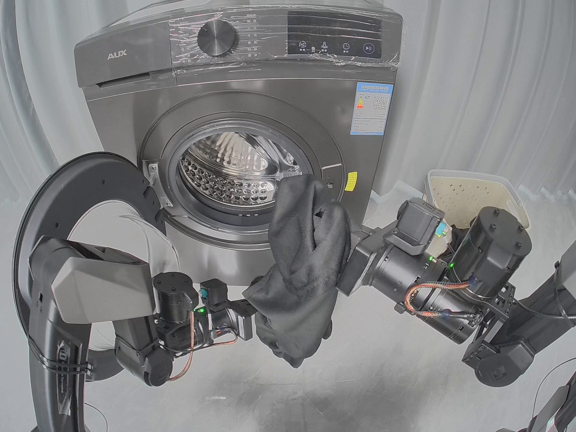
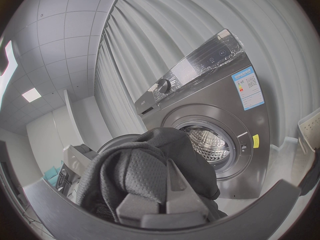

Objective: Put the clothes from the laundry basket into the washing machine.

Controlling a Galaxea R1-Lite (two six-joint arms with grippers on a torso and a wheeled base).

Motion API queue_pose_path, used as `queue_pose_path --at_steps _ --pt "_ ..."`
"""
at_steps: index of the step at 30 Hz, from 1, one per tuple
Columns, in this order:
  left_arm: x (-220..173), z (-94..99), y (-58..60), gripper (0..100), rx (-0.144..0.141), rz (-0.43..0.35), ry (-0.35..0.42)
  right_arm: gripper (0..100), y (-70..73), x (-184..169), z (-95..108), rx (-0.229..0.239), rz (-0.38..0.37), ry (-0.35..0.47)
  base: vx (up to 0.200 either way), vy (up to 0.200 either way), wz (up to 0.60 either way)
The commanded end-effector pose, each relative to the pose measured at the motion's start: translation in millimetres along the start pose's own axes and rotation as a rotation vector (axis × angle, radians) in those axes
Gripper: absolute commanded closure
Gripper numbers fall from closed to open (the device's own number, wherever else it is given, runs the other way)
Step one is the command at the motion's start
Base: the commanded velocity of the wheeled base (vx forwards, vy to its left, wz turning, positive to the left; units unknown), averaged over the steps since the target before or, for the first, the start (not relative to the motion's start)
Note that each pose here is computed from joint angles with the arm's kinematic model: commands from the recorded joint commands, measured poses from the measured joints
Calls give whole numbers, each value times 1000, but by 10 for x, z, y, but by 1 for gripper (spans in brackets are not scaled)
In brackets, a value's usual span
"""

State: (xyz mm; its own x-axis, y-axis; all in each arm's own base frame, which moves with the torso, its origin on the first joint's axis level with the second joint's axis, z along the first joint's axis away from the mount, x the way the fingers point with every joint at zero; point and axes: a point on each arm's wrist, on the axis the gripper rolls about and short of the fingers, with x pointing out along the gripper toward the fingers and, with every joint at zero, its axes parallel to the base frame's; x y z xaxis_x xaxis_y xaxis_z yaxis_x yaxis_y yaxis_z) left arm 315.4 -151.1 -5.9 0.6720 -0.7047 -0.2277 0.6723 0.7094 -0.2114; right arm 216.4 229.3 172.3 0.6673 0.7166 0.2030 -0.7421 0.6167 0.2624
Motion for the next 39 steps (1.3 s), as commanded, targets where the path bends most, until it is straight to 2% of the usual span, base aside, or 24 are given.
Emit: queue_pose_path --at_steps 1,6,8,10,11,12,18,22,23,26,30,34,39 --pt "-268 242 -5 100 8 33 -46 100 -79 -39 -7 -6 -28 12 0 0 0" --pt "-463 361 -5 100 17 71 -67 100 -164 -39 16 -11 -60 3 0 0 0" --pt "-594 447 -66 100 23 88 -85 100 -283 -47 21 -16 -103 2 0 0 0" --pt "-682 501 -107 100 29 94 -98 100 -307 -47 24 -19 -110 0 0 0 0" --pt "-724 540 -136 100 31 91 -109 100 -365 -75 9 -22 -131 8 0 0 0" --pt "-724 540 -136 100 31 91 -109 100 -365 -75 9 -22 -131 8 0 0 0" --pt "-1092 804 -331 100 62 82 -198 100 -489 -189 -11 -32 -180 25 0 0 0" --pt "-1299 891 -435 100 76 75 -237 100 -516 -237 -29 -28 -191 30 0 0 0" --pt "-1427 940 -502 100 77 67 -265 100 -515 -270 -28 -34 -188 14 0 0 0" --pt "-1539 1022 -569 100 98 56 -309 100 -505 -306 -31 -39 -180 -6 0 0 0" --pt "-1594 1109 -609 100 116 47 -352 100 -477 -332 -47 -30 -169 -13 0 0 0" --pt "-1578 1157 -607 100 121 42 -372 100 -463 -396 -113 -18 -169 23 0 0 0" --pt "-1559 1221 -608 100 113 38 -398 100 -476 -474 -209 -11 -182 73 0 0 0"
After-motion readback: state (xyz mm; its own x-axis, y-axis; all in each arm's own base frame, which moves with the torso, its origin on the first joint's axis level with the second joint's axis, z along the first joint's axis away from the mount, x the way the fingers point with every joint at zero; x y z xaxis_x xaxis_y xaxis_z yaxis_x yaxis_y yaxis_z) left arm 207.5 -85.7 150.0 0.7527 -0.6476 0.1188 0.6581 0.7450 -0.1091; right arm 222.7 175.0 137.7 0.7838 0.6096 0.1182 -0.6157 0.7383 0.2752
